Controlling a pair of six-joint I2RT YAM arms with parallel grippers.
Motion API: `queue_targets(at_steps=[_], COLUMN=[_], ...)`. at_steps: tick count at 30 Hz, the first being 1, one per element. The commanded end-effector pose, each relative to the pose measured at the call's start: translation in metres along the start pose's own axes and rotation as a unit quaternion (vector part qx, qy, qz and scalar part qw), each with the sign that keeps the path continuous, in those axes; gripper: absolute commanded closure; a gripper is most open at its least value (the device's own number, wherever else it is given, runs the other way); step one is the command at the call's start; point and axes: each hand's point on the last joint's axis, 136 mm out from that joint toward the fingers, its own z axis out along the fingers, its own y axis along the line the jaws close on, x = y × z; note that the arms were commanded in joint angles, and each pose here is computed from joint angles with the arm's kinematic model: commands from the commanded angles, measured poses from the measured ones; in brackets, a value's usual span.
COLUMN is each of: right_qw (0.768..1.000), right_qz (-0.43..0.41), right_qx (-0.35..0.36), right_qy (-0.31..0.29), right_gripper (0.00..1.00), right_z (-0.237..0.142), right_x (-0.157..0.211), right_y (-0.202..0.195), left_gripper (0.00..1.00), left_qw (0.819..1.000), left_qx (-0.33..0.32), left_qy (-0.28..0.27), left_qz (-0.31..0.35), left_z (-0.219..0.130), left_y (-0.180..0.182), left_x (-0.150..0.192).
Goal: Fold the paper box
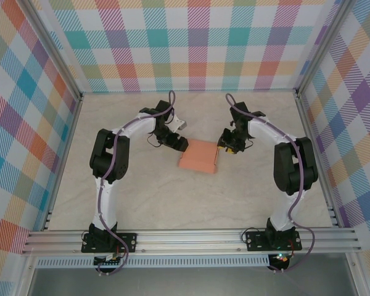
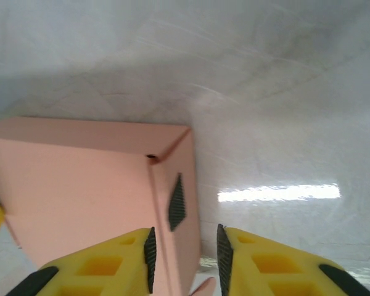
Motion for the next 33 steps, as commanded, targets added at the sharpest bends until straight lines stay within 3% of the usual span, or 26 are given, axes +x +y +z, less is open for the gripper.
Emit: queue_targets(at_steps=[1, 17, 33], right_qw=[1.0, 1.0, 0.999], right_qz=[-0.008, 0.007, 0.007], right_qx=[-0.017, -0.01, 0.016], right_qy=[0.01, 0.029, 0.03], right_gripper=[0.7, 0.84, 0.84], right_z=[0.005, 0.018, 0.026], right_x=[0.0, 0.009, 0.012], right_y=[0.012, 0.002, -0.011], left_gripper=[0.18, 0.19, 0.19], left_qw=[1.0, 0.999, 0.998], left_qx=[0.002, -0.007, -0.021], left_qy=[0.017, 0.033, 0.04], left_qz=[-0.02, -0.037, -0.046], left_z=[0.004, 0.01, 0.014], left_y=[0.003, 0.008, 0.014], left_x=[0.005, 0.011, 0.015])
